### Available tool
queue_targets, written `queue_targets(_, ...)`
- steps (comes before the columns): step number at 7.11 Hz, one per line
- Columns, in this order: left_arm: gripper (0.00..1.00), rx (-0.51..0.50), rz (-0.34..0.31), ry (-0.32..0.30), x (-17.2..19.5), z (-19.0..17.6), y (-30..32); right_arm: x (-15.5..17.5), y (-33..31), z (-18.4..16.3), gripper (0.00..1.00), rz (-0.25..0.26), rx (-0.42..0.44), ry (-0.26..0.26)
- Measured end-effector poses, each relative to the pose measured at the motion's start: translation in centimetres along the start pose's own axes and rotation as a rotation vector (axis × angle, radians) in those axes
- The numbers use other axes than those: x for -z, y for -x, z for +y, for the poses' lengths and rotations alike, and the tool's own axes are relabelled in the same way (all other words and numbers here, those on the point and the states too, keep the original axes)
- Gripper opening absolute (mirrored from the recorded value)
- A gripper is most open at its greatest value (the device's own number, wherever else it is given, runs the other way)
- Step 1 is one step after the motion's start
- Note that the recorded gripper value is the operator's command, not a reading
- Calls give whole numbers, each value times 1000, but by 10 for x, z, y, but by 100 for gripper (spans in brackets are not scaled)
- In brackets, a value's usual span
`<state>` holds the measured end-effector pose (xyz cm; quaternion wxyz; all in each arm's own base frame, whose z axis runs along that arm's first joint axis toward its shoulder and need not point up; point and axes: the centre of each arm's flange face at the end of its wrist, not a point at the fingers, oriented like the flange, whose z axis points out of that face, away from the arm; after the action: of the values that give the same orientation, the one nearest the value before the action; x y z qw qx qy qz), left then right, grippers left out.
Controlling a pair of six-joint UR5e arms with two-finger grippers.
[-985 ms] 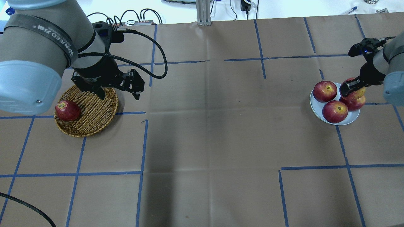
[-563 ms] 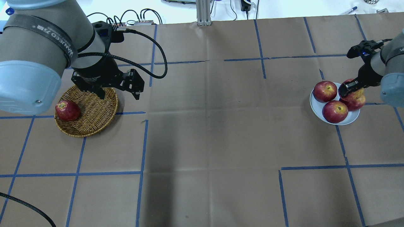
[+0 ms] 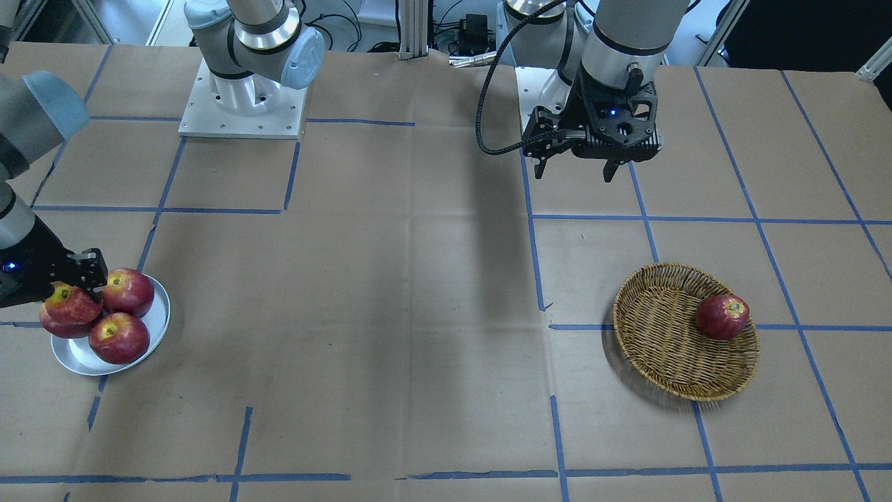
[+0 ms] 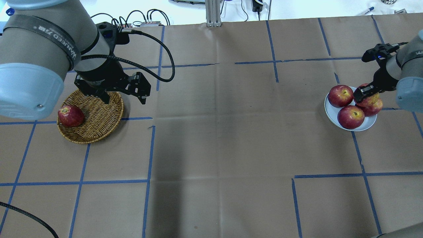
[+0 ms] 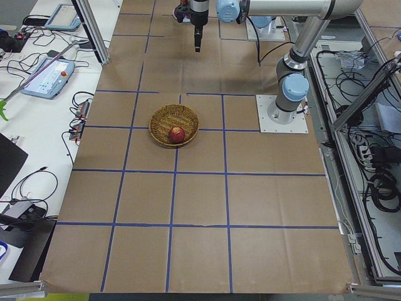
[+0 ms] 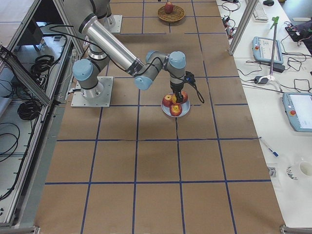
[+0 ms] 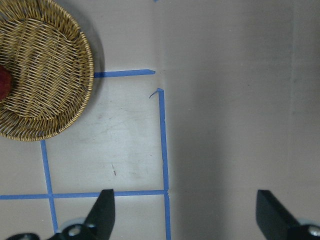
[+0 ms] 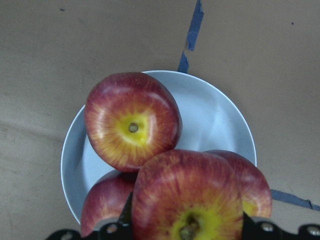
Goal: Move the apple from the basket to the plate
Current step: 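Lower the apple onto the other apples and open the right gripper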
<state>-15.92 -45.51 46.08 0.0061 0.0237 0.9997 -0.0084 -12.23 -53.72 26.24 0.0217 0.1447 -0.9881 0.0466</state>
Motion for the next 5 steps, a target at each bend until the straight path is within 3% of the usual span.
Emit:
queue_targets(3, 99, 1, 0, 0, 0, 0, 0, 12, 1, -1, 100, 19, -2, -11)
queue_targets(5, 99, 1, 0, 0, 0, 0, 1, 42, 12, 0, 100, 35, -11, -35)
